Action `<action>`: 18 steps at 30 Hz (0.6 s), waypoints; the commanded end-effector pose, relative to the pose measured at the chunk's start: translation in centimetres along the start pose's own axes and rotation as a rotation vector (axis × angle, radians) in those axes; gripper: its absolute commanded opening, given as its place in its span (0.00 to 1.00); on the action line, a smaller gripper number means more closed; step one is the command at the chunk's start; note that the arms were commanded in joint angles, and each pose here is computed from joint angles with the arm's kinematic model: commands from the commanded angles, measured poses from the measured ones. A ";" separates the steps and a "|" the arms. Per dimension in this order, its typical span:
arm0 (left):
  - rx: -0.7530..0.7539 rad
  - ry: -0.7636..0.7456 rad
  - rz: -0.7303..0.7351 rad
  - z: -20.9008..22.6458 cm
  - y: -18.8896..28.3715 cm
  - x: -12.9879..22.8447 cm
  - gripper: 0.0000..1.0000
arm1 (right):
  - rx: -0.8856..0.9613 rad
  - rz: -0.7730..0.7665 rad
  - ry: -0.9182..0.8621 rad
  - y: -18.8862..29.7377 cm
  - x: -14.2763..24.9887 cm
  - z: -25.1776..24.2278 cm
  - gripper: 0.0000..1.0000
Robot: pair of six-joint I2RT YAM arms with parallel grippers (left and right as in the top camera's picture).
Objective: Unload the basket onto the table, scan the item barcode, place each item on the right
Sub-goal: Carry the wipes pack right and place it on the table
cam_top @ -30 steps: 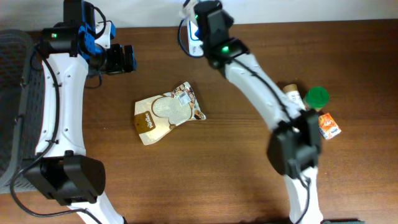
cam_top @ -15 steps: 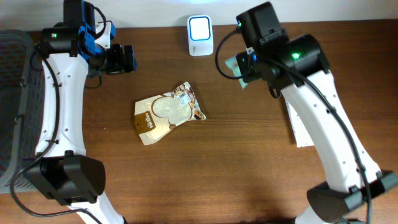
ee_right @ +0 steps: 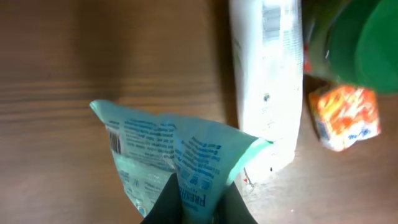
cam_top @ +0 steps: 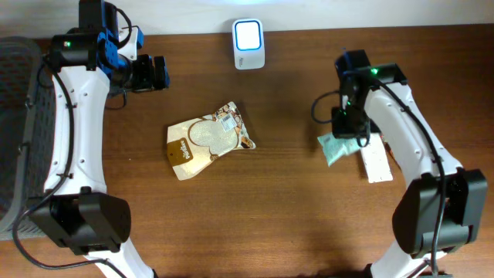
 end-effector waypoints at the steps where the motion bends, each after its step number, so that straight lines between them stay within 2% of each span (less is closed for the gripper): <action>1: 0.010 -0.017 0.001 -0.1 -0.1 0.0 0.99 | 0.015 0.067 -0.075 -2.8 1.1 -2.4 0.05; 2: 0.010 -0.018 0.000 -0.1 -0.1 0.0 0.99 | 0.022 0.082 -0.095 -3.5 1.3 -3.2 0.10; 4: 0.010 -0.017 0.001 -0.1 -0.1 0.0 0.99 | 0.026 0.091 -0.123 -3.8 1.3 -4.1 0.27; 6: 0.010 -0.017 0.000 -0.1 -0.1 0.0 0.99 | 0.019 0.089 -0.140 -3.5 0.9 -4.5 0.35; 11: 0.010 -0.017 0.001 -0.1 -0.1 0.0 0.99 | -0.189 0.048 -0.124 1.3 -1.3 -0.6 0.37; 14: 0.010 -0.017 0.001 -0.1 -0.1 0.0 0.99 | -0.380 -0.009 -0.059 4.9 -2.5 4.3 0.42; 18: 0.010 -0.017 0.001 -0.1 -0.1 0.0 0.99 | -0.670 -0.030 0.063 7.9 -1.9 12.3 0.42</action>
Point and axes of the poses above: each gripper's point midway between its finger pads, its own y axis back along the fingers, its own z axis along the line the jaws close on, x = y × z, the point moved 1 cm from there along y, back along the fingers, and after that the axes turned 14 degrees about -y, right-handed, at the moved point
